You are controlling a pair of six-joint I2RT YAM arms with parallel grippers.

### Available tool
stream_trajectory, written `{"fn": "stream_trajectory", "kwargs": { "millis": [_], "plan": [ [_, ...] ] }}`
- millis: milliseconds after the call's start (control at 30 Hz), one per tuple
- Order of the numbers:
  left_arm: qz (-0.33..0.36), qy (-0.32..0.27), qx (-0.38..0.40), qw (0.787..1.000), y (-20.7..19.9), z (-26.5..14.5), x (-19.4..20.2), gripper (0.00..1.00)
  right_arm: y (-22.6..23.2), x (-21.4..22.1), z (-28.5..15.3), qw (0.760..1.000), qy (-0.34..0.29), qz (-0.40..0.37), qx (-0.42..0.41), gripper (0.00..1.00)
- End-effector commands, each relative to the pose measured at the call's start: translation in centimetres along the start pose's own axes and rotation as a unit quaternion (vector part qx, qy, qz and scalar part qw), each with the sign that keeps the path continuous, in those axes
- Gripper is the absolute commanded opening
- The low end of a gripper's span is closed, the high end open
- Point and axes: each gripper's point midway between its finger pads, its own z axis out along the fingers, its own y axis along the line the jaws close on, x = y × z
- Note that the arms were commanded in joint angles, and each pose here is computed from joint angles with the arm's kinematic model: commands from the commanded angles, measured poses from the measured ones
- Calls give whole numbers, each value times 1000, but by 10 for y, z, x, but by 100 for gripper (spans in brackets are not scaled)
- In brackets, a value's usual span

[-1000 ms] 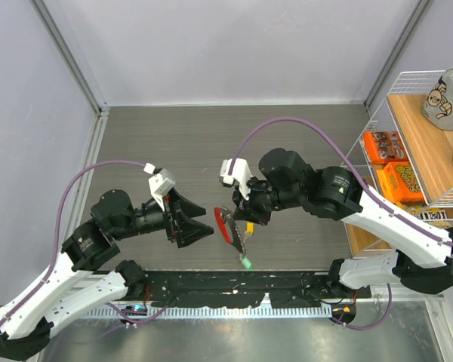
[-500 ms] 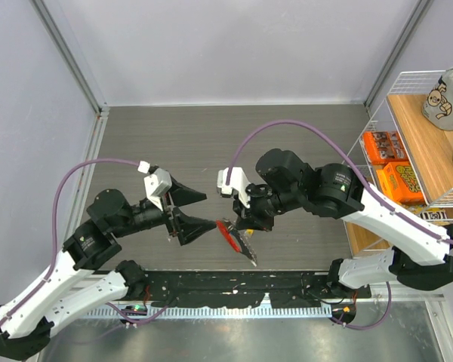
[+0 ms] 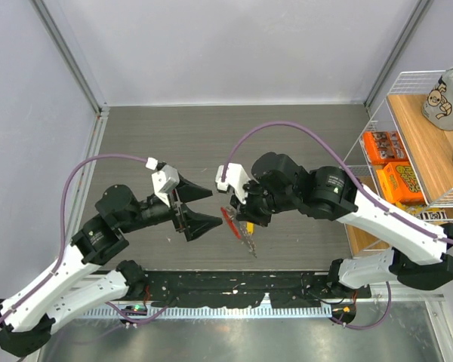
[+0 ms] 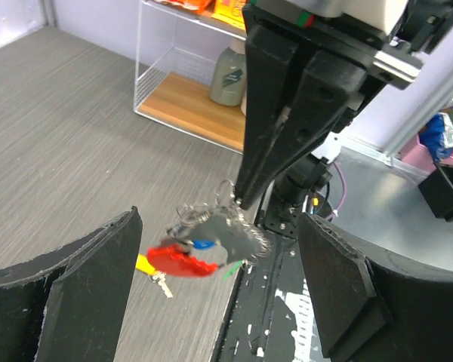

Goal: Put the keys on the keyring

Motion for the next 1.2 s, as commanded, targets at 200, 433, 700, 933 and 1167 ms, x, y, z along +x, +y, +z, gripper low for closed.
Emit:
{"fn": "stream_trajectory", "kwargs": {
  "millis": [200,433,700,933,1167],
  "plan": [
    [-13,10,-129,991,33,-35,15,89,-97,-31,40,977,-48,94,187,5],
    [-3,-10,-176,984,43,-54,9,89,-172,-71,105,957,-100,183,203,5],
    [-14,3,-180,984,46,-53,20,89,-193,30,182,952,-5,218,214,5],
    [-20,20,-175,984,49,-41,27,89,-203,116,184,935,79,218,270,5],
    [-20,25,-170,985,51,-32,26,89,-197,144,190,936,128,200,261,5]
  ]
}}
